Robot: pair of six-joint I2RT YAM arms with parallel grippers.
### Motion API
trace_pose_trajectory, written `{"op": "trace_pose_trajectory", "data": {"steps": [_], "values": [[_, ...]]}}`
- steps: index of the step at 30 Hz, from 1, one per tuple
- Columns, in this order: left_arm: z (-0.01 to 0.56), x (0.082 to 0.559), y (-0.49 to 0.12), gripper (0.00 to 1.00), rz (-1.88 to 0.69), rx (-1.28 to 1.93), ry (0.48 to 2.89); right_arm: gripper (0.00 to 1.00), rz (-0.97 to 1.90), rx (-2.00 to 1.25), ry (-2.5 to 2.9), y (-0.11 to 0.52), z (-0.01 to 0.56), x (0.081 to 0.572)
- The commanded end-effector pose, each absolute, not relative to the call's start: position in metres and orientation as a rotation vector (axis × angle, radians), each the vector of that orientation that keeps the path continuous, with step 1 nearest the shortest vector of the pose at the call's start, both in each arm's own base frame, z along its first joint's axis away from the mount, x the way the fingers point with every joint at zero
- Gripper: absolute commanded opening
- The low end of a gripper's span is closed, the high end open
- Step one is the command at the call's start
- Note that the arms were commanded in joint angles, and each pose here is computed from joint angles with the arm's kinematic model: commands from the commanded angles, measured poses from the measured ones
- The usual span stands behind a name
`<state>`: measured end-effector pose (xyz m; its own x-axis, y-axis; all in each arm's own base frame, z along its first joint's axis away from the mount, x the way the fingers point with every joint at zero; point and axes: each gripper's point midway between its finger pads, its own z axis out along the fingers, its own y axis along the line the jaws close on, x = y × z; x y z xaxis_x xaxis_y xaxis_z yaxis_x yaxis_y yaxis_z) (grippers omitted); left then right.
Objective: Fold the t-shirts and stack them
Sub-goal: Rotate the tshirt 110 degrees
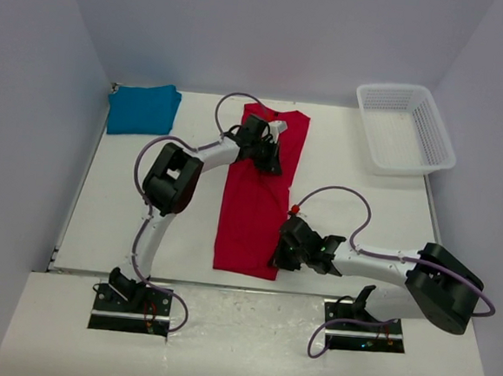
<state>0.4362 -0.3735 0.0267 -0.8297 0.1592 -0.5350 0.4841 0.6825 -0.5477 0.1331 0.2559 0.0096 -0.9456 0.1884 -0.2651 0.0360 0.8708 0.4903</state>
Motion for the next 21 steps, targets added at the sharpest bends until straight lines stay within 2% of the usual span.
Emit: {"op": "trace_pose_trajectory", "data": {"steps": [1, 11, 21], "values": [[0.054, 0.456, -0.385, 0.00, -0.996, 0.539, 2.351, 0.00, 0.452, 0.173, 2.866, 0.211, -0.023, 0.107], [-0.006, 0.483, -0.386, 0.00, -0.954, 0.515, 2.420, 0.00, 0.423, 0.173, 2.884, 0.212, -0.016, 0.097], [-0.023, 0.526, -0.380, 0.00, -1.042, 0.429, 2.377, 0.00, 0.315, 0.268, 2.869, 0.189, -0.013, 0.091]]}}
